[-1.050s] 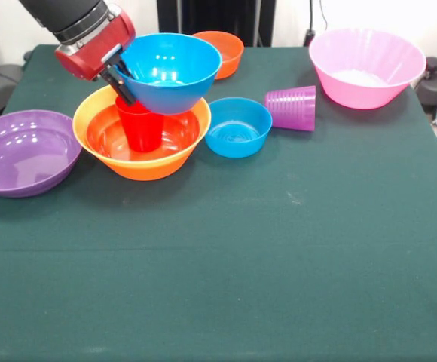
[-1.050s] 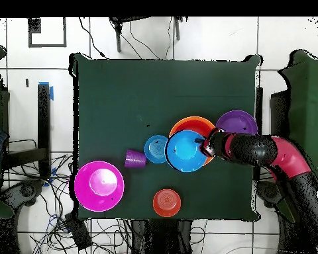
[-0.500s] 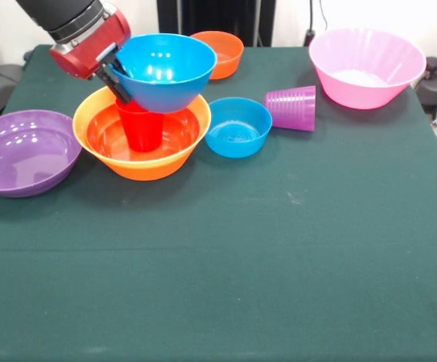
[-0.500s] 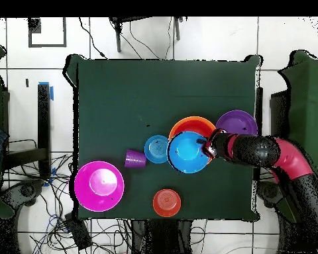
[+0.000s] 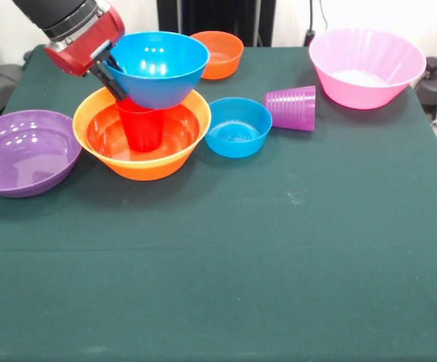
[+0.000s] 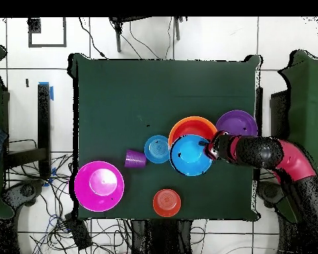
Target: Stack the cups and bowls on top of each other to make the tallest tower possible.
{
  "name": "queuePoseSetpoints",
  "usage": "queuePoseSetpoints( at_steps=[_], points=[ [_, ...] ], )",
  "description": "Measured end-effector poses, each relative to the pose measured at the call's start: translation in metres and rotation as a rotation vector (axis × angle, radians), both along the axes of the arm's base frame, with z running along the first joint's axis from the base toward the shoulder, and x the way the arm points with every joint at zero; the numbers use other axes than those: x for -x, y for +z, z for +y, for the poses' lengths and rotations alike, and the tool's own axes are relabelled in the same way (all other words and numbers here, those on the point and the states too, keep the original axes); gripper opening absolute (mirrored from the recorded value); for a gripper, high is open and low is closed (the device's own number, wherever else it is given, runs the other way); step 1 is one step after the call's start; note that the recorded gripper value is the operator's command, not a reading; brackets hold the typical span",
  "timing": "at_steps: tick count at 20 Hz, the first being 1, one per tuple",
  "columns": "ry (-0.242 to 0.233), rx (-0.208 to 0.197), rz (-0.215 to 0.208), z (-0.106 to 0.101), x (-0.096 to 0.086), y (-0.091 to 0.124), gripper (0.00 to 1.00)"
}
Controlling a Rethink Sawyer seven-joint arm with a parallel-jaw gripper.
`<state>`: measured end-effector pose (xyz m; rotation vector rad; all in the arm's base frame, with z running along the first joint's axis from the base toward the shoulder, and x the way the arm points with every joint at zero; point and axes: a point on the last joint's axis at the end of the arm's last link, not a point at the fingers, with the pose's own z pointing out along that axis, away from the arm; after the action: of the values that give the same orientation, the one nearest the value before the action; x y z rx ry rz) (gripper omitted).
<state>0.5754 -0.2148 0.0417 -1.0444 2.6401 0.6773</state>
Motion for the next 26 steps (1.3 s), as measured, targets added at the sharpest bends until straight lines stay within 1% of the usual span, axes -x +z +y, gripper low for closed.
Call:
queuePoseSetpoints(
  at_steps=[8, 26],
  points=[
    [0.000, 0.002, 0.008, -0.003, 0.000, 0.000, 0.00],
    [-0.031, 0.026, -0.007, -0.021, -0.012, 0.000, 0.00]
  ],
)
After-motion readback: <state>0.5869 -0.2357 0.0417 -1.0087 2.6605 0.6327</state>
